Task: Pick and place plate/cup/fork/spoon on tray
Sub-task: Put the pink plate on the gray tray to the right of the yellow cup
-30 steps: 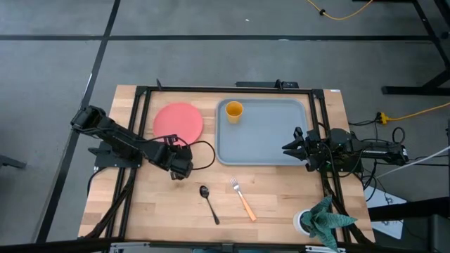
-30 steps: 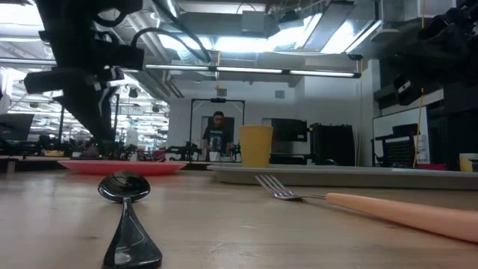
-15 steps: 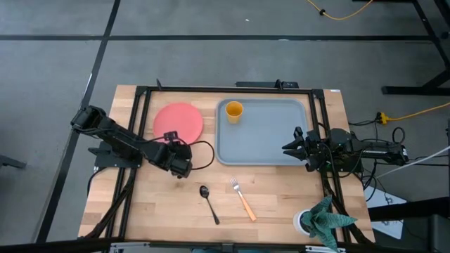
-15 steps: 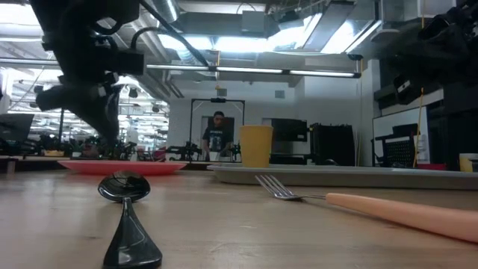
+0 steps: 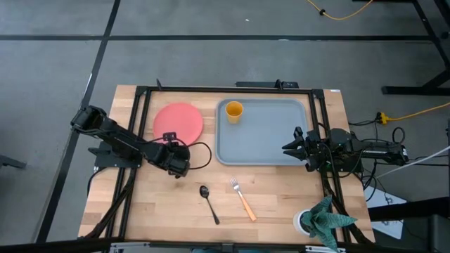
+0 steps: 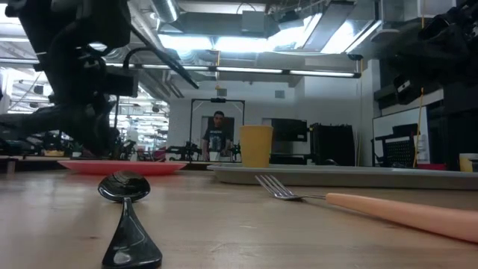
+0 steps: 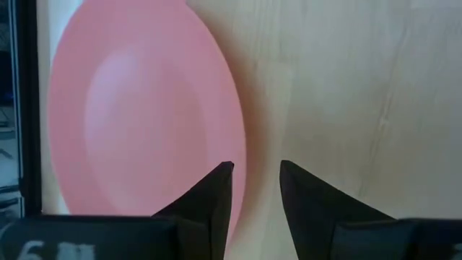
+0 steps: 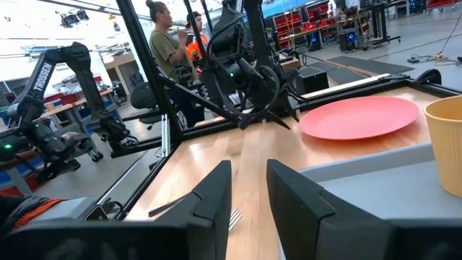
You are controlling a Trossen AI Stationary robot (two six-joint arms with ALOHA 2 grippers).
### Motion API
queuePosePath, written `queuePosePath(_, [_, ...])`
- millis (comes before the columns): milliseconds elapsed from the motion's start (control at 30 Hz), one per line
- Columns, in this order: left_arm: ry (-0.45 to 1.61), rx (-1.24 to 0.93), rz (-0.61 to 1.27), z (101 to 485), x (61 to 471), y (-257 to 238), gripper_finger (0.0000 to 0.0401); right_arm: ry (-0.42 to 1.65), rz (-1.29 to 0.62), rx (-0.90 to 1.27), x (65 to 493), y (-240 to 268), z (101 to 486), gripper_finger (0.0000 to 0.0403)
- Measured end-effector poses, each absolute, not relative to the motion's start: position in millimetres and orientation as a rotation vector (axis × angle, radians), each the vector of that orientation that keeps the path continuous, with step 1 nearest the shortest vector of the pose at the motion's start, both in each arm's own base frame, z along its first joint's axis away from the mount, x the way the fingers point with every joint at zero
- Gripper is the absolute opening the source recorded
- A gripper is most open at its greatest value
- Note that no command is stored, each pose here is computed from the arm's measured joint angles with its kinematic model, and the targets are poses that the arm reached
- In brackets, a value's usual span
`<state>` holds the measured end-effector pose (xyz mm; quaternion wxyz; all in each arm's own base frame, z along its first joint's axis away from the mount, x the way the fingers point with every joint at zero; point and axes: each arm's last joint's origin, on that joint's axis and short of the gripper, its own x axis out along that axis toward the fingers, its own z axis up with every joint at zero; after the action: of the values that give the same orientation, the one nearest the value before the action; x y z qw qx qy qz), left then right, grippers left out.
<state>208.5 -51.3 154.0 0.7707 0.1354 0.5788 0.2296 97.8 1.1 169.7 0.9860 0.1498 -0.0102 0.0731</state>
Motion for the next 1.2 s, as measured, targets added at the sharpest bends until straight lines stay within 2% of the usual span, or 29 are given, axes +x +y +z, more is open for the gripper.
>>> queuePosePath(367, [1.268, 0.311, 0.506, 135, 196, -47, 0.011, -0.021, 0.147, 0.301, 98, 1, 170, 0.0094])
queuePosePath(633, [1.21, 0.383, 0.603, 127, 191, -39, 0.011, -0.02, 0.147, 0.301, 98, 1, 170, 0.0094])
queuePosePath(1033, [1.236, 0.3, 0.622, 115, 189, -18, 0.0109, -0.02, 0.147, 0.305, 98, 1, 170, 0.0094])
queuePosePath(1133, [1.22, 0.284, 0.631, 115, 191, -17, 0.0093, -0.02, 0.147, 0.305, 98, 1, 170, 0.0094])
queuePosePath(1200, [1.215, 0.27, 0.624, 114, 192, -17, 0.0068, -0.02, 0.147, 0.305, 98, 1, 170, 0.0094])
